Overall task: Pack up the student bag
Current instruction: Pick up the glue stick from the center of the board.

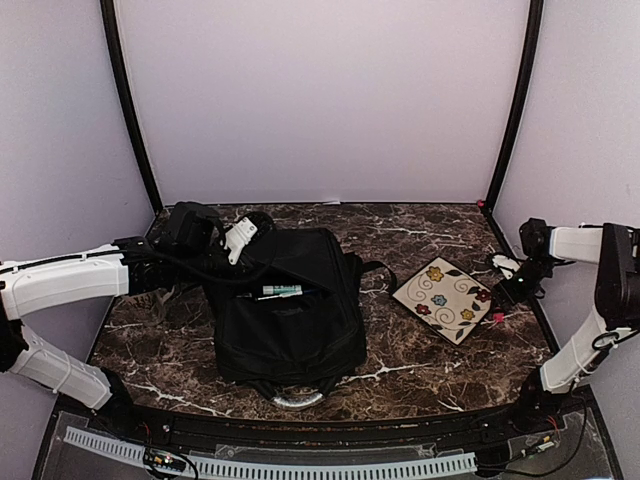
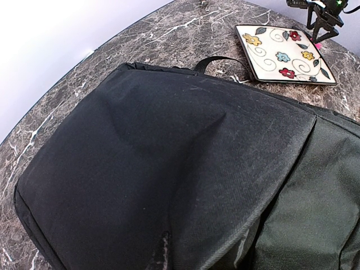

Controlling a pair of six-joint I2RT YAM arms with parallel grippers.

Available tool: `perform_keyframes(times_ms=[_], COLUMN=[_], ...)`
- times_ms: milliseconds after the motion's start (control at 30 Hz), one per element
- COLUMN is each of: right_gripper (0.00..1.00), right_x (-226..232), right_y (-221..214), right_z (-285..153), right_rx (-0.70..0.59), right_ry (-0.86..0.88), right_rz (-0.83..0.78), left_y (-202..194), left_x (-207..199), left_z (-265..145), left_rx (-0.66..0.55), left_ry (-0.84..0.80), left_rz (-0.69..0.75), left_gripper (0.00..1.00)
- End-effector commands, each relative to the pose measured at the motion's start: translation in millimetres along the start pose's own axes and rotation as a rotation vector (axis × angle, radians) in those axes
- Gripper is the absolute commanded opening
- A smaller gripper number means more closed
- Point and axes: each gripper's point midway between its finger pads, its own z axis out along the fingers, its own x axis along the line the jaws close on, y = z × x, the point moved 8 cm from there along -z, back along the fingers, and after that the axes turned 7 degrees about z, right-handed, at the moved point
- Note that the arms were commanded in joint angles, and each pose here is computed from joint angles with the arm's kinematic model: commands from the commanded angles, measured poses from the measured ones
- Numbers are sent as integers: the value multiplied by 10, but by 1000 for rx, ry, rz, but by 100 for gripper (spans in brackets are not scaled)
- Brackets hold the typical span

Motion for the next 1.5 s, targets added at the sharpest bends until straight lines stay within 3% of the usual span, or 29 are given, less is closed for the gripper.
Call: perform_keyframes(times_ms=[0,767,933,1200,1467], right_gripper=[73,69,58,40,30], right_x=[-3,-227,-267,-383,-439], right_y=[-67,-135,-71,-101,-165], right_z=[136,113,247,348,250], right_rx=[41,68,87,119,88], right_ry=[-26,-61,5,-30,-15], right_rz=[8,72,132,216,261], left_y=[377,385,386,390,395], left_x=[57,49,49,53,38], left_z=[-212,-215,-223,-237,-235], left_rx=[-178,-181,-182,-187,-190], left_ry=[10,1,1,6,-11], left_rz=[9,11,12,14,13], left_gripper=[0,0,0,0,0])
